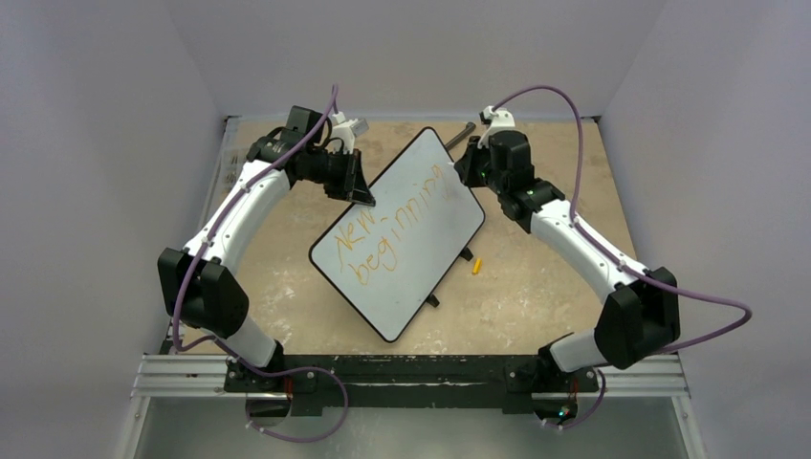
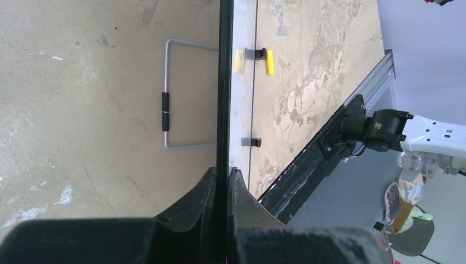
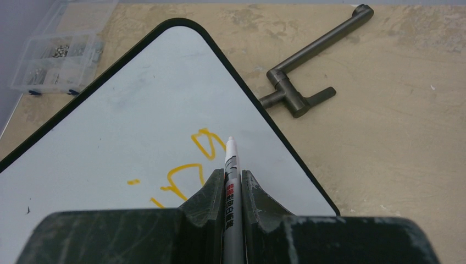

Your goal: Write a sentence on the whiteboard

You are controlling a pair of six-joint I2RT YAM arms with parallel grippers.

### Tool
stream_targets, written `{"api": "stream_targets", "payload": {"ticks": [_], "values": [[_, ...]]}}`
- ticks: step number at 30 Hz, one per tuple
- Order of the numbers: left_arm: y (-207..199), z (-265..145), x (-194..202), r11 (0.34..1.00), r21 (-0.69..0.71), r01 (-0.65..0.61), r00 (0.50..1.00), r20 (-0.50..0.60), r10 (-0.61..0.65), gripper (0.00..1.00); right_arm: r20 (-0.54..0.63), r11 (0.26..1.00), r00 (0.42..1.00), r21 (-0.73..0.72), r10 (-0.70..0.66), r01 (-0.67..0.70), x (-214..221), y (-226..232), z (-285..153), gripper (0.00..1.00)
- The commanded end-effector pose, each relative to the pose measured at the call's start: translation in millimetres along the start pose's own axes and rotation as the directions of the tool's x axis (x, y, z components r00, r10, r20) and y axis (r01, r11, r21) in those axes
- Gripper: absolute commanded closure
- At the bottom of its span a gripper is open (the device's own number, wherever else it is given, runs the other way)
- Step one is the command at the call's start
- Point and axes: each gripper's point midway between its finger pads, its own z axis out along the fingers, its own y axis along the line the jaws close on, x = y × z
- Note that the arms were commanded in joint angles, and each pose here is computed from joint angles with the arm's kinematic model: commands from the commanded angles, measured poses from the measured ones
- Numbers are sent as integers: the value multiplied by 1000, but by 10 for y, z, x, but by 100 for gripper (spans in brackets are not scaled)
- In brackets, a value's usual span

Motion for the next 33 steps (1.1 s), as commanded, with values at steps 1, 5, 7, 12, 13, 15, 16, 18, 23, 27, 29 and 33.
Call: {"api": "stream_targets", "payload": {"ticks": [1,5,7,12,13,15,16,18,23,27,29,33], "values": [[118,-155,-141,991,-105,-78,994,74,86,100,97,1000,995,-9,8,-7,-408,64,29,100],[118,-156,-145,991,-106,-78,993,76,86,100,84,1000,996,-4,3,-3,-387,46,131,100],[118,-156,-145,991,-106,-78,993,76,86,100,76,1000,997,-1,-4,4,-368,38,175,100],[117,-155,-145,991,-105,-78,993,75,86,100,51,1000,999,1,-14,14,-288,20,253,100],[120,-152,-144,991,-105,-77,994,75,85,100,46,1000,999,-2,-15,15,-270,21,262,100],[119,-155,-147,991,-107,-78,993,76,86,100,36,1000,999,-17,-14,14,-225,43,277,100],[119,-155,-148,991,-107,-78,993,76,86,100,32,1000,999,-25,-12,12,-209,54,278,100],[119,-155,-147,991,-106,-78,993,76,86,100,21,999,1000,-41,-10,11,-157,74,288,100],[122,-151,-146,991,-106,-77,994,75,85,100,-1,996,1000,-87,-8,8,-66,140,280,100],[124,-150,-144,991,-107,-77,994,74,85,100,-13,994,1000,-105,-7,6,-12,159,257,100],[126,-148,-142,991,-107,-76,994,73,84,100,-19,994,1000,-109,-7,5,22,158,252,100],[125,-150,-146,991,-108,-77,994,75,85,100,-41,995,999,-98,-8,4,142,114,258,100]]}}
